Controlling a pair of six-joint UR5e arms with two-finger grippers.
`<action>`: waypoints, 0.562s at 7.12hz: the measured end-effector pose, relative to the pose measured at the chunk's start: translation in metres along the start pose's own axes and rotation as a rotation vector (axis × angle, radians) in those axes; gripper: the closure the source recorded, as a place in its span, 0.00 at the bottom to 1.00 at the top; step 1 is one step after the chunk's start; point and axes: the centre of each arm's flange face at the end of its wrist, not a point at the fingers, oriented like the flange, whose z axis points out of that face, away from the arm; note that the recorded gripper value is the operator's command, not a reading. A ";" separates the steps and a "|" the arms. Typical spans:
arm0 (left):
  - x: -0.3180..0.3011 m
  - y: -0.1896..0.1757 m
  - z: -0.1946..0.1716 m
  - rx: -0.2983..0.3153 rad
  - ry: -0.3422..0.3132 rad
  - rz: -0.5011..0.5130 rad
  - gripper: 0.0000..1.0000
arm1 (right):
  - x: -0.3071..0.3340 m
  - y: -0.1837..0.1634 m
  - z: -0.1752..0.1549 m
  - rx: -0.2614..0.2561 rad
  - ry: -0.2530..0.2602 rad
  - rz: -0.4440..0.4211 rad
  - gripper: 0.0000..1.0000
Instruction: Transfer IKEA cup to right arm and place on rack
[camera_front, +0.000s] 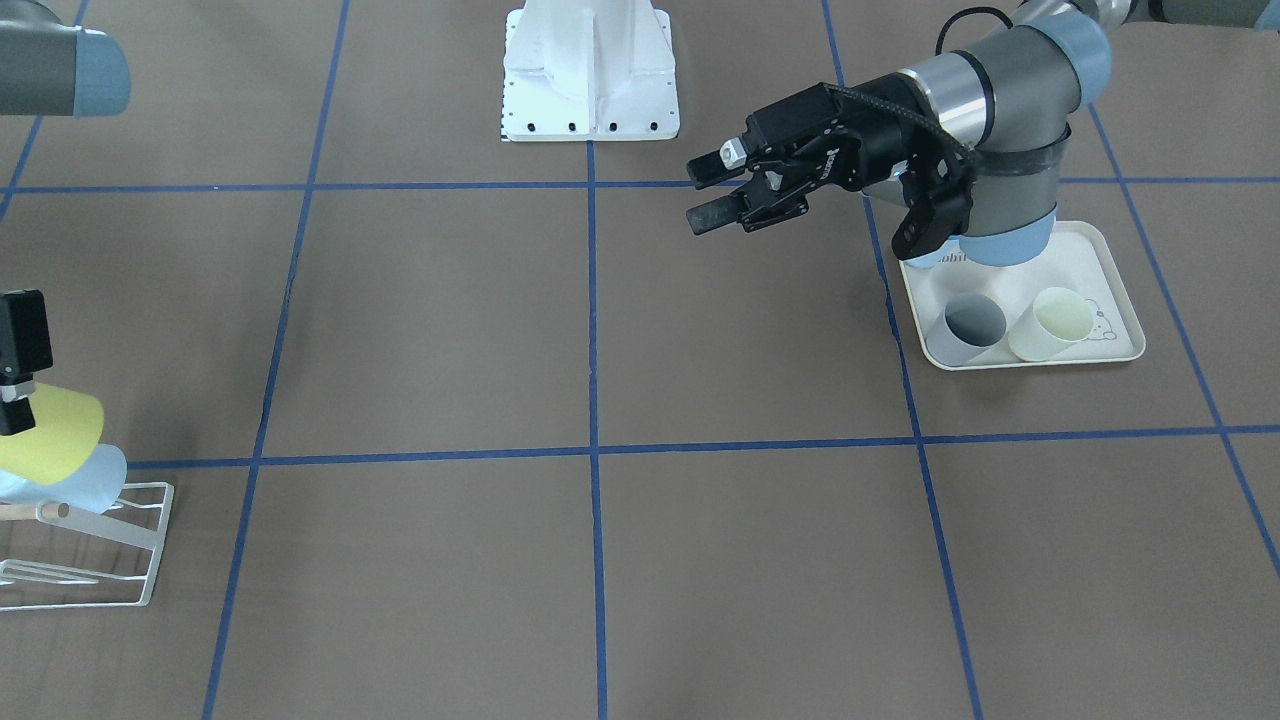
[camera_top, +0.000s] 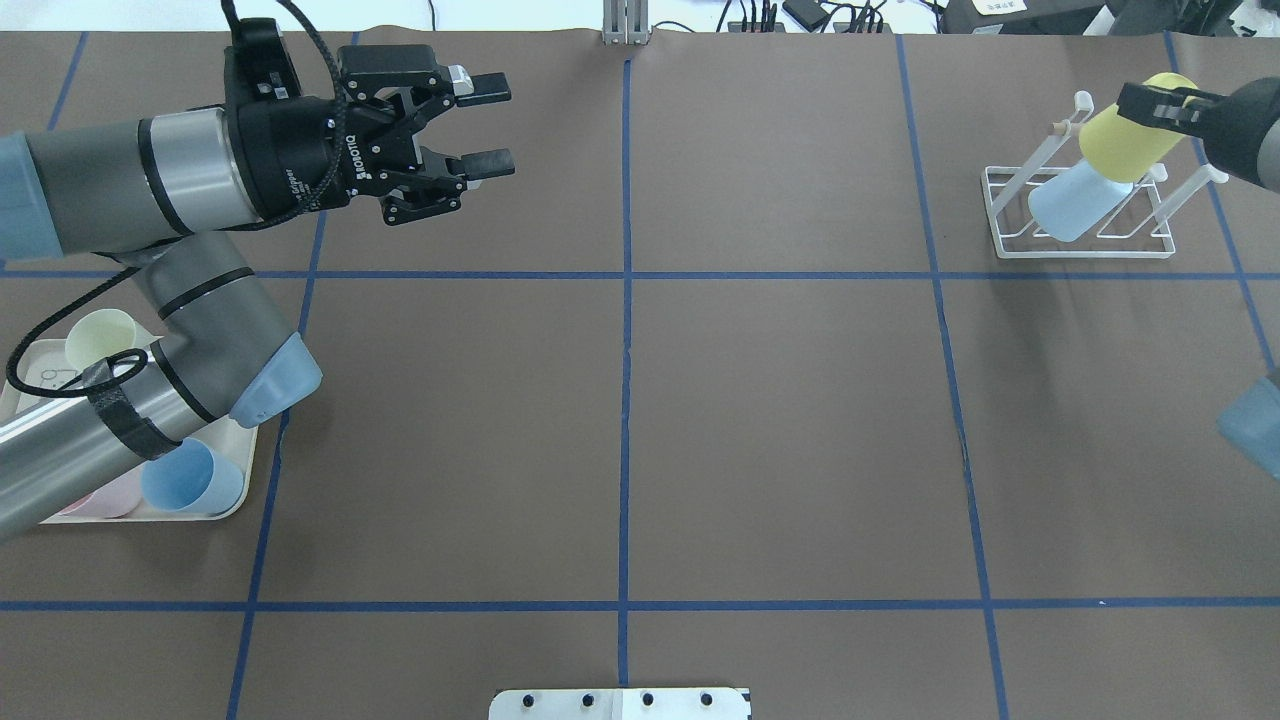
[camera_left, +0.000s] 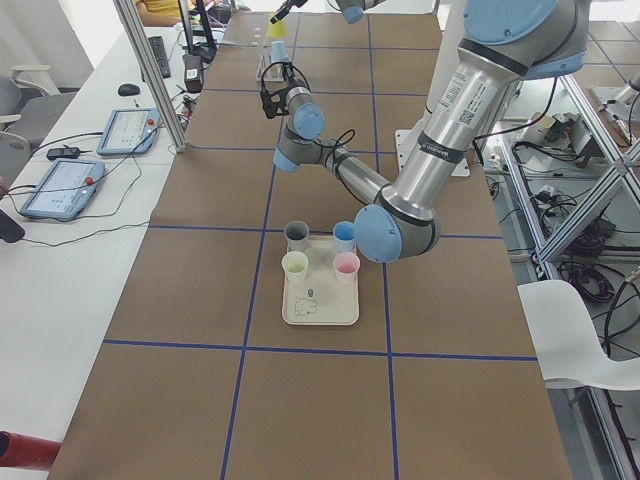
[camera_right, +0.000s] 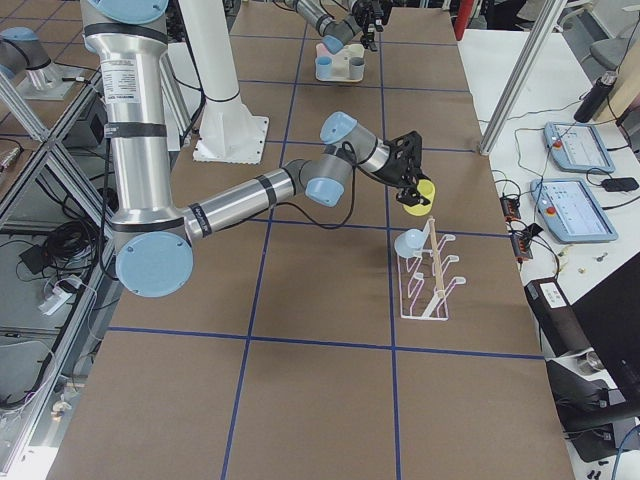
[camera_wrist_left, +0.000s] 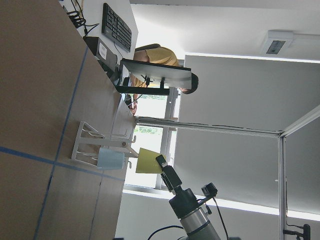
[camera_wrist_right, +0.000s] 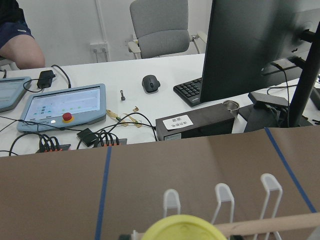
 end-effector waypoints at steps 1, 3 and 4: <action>-0.002 -0.001 0.000 0.001 -0.003 -0.002 0.24 | 0.020 0.007 -0.004 -0.009 0.029 -0.016 1.00; -0.003 -0.001 0.000 0.002 -0.005 -0.003 0.24 | 0.044 0.016 -0.010 -0.024 0.062 -0.022 1.00; -0.003 -0.001 0.000 0.002 -0.005 -0.003 0.24 | 0.047 0.018 -0.007 -0.028 0.072 -0.023 1.00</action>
